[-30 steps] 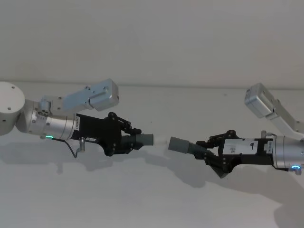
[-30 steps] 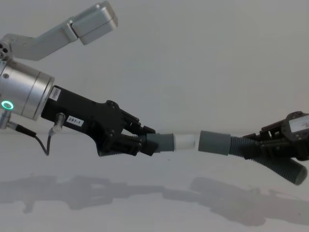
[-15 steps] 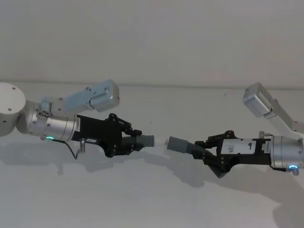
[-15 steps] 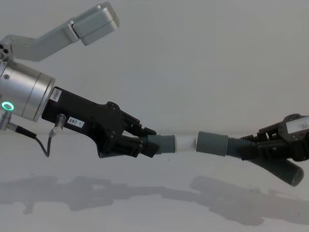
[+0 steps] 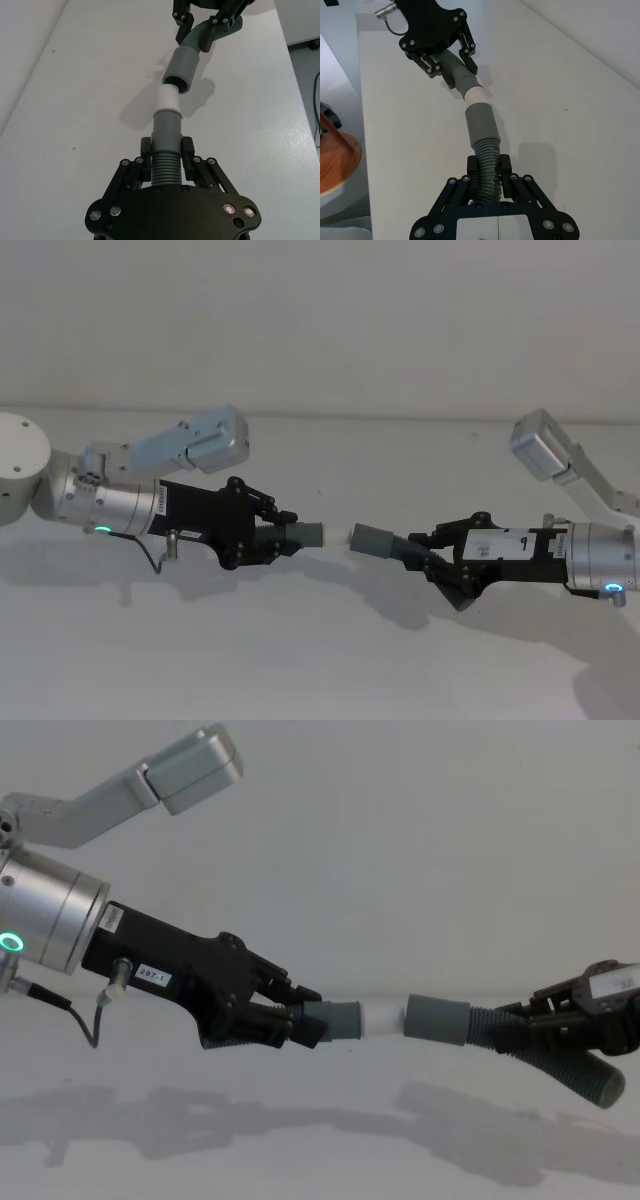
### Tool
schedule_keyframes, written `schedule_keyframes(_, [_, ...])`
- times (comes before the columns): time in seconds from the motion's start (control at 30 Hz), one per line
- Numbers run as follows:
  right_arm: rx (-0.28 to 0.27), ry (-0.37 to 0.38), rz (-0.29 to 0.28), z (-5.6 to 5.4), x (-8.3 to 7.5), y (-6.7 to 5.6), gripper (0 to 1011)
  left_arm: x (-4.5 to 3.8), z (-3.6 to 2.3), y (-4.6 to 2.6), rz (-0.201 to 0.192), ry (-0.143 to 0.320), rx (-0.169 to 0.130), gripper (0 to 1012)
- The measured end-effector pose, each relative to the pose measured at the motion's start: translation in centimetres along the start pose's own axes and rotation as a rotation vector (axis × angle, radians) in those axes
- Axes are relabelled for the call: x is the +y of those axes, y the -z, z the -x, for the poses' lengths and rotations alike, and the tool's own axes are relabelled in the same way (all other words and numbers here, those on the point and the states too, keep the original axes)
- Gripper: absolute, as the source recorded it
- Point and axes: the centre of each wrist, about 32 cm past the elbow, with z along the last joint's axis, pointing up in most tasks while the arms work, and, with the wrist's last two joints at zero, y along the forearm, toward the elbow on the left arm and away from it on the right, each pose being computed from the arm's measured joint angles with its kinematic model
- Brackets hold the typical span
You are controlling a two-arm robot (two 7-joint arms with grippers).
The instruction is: Use both hands to pick up one end of the pipe from the table, align the ends, and insert them.
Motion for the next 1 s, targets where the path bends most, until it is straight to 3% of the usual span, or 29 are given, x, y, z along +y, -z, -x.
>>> schedule_keyframes(1.0, [0.016,-0.008,0.010,0.01,0.49,0.27,264,0.10,0.42,-0.12,0.004,0.012,-0.010,345])
